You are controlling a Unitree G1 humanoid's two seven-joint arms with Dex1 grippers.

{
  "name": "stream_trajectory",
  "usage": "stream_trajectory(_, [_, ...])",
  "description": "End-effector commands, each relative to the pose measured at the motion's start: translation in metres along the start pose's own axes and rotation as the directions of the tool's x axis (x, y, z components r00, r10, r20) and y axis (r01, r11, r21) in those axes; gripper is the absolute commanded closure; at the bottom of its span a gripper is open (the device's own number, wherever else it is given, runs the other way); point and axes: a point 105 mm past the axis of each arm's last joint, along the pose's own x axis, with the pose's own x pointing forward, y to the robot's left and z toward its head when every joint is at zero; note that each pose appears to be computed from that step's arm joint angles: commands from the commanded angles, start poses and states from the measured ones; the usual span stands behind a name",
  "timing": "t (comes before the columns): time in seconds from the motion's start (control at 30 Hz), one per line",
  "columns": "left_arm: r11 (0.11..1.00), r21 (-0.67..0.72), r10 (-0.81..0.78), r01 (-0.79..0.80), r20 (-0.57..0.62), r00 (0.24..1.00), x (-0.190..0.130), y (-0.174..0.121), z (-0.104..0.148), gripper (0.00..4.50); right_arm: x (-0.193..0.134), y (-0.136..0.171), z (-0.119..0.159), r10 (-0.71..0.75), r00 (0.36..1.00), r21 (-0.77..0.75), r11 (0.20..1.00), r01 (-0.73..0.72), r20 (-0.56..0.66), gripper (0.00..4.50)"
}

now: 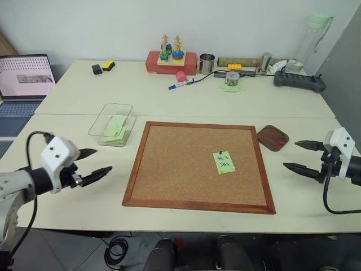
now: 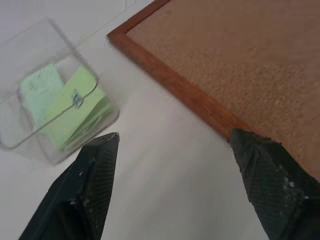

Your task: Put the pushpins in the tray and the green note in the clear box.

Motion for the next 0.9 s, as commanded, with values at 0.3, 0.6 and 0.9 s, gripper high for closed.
stream_trajectory(0.3, [0.942,0.156,-0.315,0.296,0.114,0.942,0.079,-0.068,0.043,3.19,0.021,0.028,0.043,0.056,0.988,-0.035,0.998,-0.052,0.141,0.0])
stream_trajectory(0.6, [0.937,0.143,-0.343,0.318,0.215,0.915,0.133,-0.094,0.039,4.48,0.071,0.039,0.056,0.113,0.975,-0.025,0.994,-0.111,0.189,0.0])
stream_trajectory(0.9, [0.935,0.093,-0.355,0.343,0.204,0.912,0.158,-0.113,0.017,4.48,0.13,0.043,0.054,0.194,0.974,-0.054,0.98,-0.189,0.118,0.0])
